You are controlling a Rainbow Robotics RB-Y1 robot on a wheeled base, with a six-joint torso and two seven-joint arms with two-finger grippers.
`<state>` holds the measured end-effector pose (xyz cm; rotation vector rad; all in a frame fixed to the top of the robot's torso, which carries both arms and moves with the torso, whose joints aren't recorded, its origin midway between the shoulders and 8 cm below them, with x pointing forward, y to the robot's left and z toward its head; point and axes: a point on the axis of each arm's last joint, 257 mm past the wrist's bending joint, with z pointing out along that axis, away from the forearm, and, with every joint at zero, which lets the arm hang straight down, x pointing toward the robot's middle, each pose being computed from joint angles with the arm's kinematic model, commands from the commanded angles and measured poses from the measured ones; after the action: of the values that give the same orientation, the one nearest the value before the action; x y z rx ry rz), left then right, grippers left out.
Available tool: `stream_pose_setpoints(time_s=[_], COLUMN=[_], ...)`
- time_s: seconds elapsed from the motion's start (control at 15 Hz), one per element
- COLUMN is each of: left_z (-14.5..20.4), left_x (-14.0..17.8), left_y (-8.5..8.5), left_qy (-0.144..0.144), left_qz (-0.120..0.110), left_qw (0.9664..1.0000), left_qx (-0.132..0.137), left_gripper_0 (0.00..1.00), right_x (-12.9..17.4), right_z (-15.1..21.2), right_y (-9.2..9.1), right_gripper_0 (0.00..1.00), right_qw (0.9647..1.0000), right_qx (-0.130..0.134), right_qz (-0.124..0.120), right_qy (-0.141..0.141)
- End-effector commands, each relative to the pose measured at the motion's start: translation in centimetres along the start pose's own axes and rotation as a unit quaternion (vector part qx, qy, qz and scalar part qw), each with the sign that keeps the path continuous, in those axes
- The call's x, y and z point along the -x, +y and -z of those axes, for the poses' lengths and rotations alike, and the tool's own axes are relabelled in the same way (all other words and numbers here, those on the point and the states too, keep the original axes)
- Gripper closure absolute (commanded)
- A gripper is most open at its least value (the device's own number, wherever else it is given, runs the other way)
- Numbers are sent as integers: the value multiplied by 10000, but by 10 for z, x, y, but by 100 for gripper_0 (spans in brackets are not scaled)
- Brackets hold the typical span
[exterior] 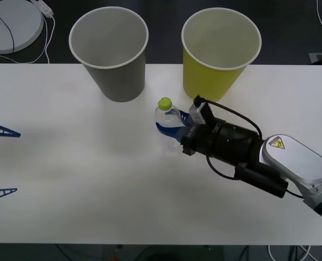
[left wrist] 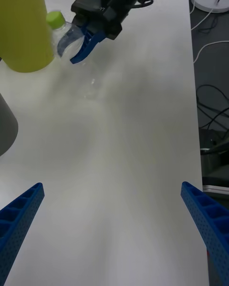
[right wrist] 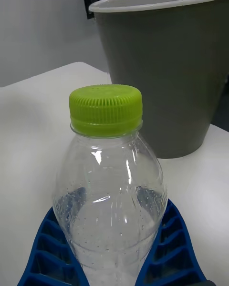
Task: Put the can into the green bin and the plastic bottle into the gray bin
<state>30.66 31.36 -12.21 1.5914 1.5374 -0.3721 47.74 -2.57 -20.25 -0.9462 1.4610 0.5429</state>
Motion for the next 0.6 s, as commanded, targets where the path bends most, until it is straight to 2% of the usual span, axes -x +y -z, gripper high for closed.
stream_pose_setpoints(time_s=[0.07,0.47,0.6], left_z=[0,0,0], left_x=[0,0,0], left_y=[0,0,0], left_qy=[0,0,0], left_qz=[0,0,0], left_qw=[10000,10000,10000], left_qx=[0,0,0], left_gripper_0=[0,0,0], right_x=[12,43,52], right_z=[9,38,46], right_y=[-1,2,1], right_gripper_0=[100,100,100], right_qw=[9999,9992,9985], right_qx=[64,177,236], right_qz=[-57,-245,-395], right_qy=[-85,-263,-292])
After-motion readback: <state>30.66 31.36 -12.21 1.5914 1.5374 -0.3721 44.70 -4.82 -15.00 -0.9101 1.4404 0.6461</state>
